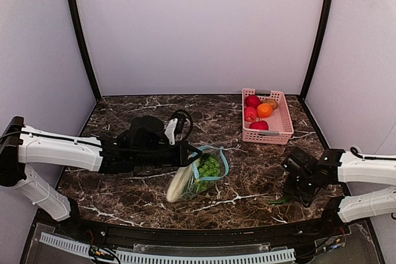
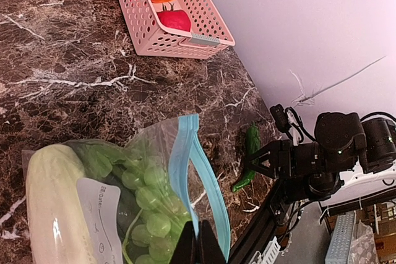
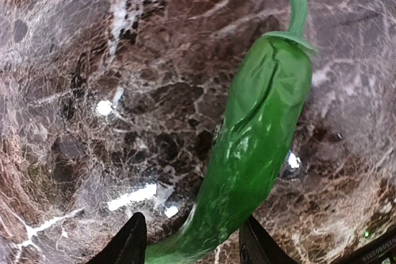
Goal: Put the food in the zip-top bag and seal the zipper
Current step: Pick up the fake vegetable from the center of the board.
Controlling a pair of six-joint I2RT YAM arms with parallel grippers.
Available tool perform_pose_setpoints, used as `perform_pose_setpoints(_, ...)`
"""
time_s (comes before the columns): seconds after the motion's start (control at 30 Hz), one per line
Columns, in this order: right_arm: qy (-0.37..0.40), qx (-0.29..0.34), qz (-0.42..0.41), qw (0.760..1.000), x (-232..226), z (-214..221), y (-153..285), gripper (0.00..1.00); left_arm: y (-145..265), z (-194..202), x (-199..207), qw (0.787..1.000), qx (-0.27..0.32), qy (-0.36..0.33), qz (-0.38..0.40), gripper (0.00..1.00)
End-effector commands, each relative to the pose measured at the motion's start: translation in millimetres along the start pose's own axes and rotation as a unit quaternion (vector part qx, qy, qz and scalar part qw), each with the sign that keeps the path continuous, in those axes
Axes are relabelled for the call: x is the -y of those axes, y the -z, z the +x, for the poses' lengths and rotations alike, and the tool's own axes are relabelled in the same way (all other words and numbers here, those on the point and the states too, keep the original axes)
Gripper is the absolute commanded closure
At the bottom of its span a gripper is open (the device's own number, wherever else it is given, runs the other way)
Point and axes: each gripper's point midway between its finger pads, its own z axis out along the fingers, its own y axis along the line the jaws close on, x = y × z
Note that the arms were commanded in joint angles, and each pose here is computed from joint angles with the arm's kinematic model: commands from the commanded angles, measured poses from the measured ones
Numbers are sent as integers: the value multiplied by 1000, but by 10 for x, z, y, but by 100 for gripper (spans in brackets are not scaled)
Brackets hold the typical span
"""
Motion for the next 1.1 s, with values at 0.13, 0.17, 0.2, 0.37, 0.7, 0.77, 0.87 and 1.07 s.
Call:
perform_pose_setpoints(0.13, 25, 13, 5, 1000, -71, -77, -87, 63, 61, -9, 92, 999, 9, 0, 38, 99)
perform_pose_setpoints(0.17, 30, 13, 4, 999, -85, -79, -94, 65, 58, -2, 83, 999, 9, 1, 38, 99)
perform_pose_setpoints(0.2, 34, 12, 1, 999, -102, -76, -100, 67, 53, 10, 82, 999, 7, 2, 39, 99)
perform_pose_setpoints(0.37, 55, 9, -10, 998, -163, -67, -112, 77, 44, 44, 57, 999, 6, 11, 43, 99)
perform_pose_setpoints(0.7, 151, 35, -116, 981, -532, -160, 293, 94, 41, 102, 36, 999, -2, 5, 45, 99)
perform_pose_setpoints(0.77, 192, 31, -169, 966, -740, -135, 517, 93, 30, 118, 50, 999, -5, 0, 51, 99)
perform_pose_setpoints(0.87, 250, -22, -246, 936, -1026, 69, 842, 93, 16, 125, 86, 998, -8, -9, 61, 99)
perform_pose_setpoints(1.07, 316, -146, -364, 864, -1383, 530, 1388, 95, -48, 186, 137, 996, -25, -31, 77, 99)
